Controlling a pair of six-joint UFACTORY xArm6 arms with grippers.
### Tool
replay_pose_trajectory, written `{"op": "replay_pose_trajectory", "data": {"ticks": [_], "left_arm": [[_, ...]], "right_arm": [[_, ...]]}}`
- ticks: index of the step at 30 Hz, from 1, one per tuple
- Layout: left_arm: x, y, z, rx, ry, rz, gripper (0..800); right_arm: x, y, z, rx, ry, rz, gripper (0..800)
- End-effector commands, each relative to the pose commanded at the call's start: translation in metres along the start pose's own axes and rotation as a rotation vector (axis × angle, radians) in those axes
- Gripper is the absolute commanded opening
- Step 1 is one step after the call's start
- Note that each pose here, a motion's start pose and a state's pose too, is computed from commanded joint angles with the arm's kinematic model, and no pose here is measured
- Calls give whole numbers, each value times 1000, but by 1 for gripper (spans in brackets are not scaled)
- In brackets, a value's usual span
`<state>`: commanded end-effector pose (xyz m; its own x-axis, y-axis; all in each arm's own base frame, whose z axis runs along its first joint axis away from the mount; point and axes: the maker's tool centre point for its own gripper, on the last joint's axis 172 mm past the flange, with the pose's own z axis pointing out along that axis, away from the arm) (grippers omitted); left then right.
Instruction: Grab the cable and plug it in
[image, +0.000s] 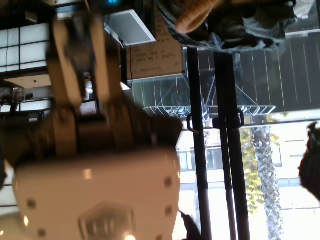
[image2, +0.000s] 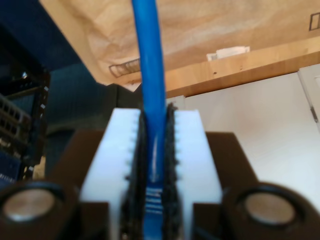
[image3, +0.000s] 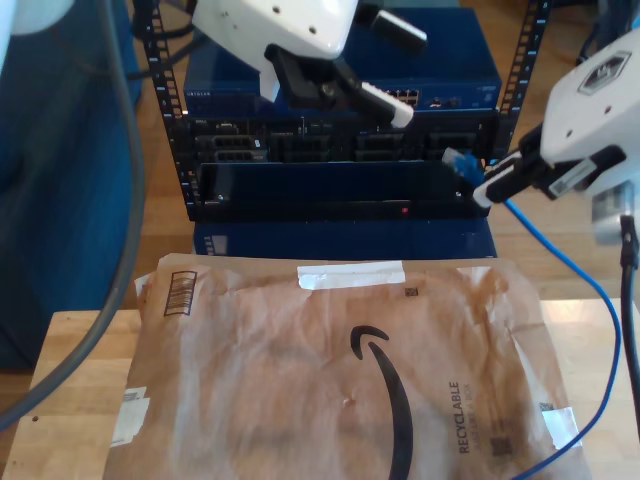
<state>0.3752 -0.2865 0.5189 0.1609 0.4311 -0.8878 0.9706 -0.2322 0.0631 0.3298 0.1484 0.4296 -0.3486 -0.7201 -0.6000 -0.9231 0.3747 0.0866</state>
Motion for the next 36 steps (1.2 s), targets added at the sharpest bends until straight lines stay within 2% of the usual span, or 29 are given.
{"op": "replay_pose_trajectory", "data": {"ticks": [4, 21, 32, 36], "left_arm": [[-18, -11, 2, 40, -63, 10, 800], [-13, -36, 7, 133, -69, 4, 799], [3, -34, 14, 146, -65, -109, 795], [14, -34, 14, 149, -23, -142, 795]], "right_arm": [[7, 2, 8, -14, 7, 0, 3], [-20, -1, -11, 20, -46, -28, 2], [-40, -2, -28, 48, -74, -61, 3], [-40, -4, -26, 43, -71, -56, 3]]}}
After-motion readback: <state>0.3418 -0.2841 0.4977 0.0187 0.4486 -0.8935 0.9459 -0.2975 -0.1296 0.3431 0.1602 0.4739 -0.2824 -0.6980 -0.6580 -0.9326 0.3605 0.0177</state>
